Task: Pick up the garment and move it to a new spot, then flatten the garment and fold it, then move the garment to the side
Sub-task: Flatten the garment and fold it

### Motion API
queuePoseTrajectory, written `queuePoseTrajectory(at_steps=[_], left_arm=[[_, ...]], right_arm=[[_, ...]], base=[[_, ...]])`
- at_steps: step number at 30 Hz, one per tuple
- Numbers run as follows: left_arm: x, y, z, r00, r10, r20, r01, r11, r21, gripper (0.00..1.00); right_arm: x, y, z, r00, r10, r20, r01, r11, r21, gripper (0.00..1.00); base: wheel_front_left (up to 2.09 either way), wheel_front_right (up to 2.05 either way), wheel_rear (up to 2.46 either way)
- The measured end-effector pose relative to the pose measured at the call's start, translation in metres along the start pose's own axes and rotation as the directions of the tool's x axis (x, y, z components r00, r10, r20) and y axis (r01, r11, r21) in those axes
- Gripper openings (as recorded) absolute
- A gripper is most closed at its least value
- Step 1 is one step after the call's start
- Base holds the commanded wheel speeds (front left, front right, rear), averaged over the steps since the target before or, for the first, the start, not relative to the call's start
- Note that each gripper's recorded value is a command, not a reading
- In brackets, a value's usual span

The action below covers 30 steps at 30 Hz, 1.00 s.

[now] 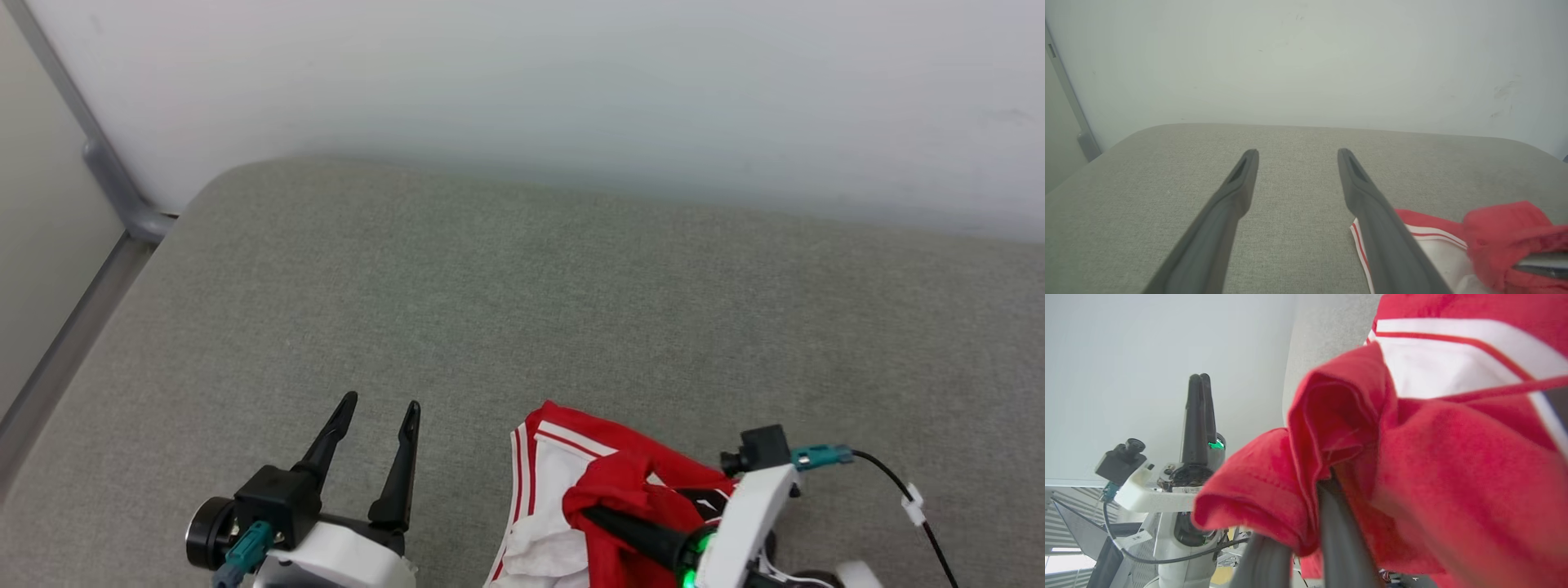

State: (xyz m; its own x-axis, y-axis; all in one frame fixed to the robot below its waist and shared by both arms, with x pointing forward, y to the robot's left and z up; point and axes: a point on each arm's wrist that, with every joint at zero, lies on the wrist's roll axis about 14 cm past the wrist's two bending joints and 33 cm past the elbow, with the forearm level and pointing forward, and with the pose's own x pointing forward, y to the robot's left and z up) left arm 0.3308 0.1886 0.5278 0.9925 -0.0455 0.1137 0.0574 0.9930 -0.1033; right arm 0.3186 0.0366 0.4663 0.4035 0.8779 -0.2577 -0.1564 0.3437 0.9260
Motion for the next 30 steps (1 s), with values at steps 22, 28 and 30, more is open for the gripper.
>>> queuePoseTrajectory(at_steps=[22, 28, 30], left_arm=[[0.009, -0.003, -0.006, 1.0, -0.007, -0.008, 0.007, 1.0, -0.017, 1.0], [0.013, -0.006, -0.005, 1.0, -0.011, 0.0, 0.011, 1.0, -0.016, 1.0], [0.014, -0.006, -0.004, 1.0, -0.011, 0.001, 0.011, 1.0, -0.017, 1.0]], right_arm=[[0.007, -0.014, 0.038, 0.974, -0.121, 0.19, 0.198, 0.861, -0.469, 1.0], [-0.057, -0.048, 0.109, 0.834, -0.217, 0.508, 0.506, 0.669, -0.544, 1.0], [-0.085, -0.054, 0.127, 0.761, -0.23, 0.606, 0.596, 0.616, -0.515, 1.0]], base=[[0.0, 0.0, 0.0], [0.0, 0.0, 0.0], [0.0, 0.0, 0.0]])
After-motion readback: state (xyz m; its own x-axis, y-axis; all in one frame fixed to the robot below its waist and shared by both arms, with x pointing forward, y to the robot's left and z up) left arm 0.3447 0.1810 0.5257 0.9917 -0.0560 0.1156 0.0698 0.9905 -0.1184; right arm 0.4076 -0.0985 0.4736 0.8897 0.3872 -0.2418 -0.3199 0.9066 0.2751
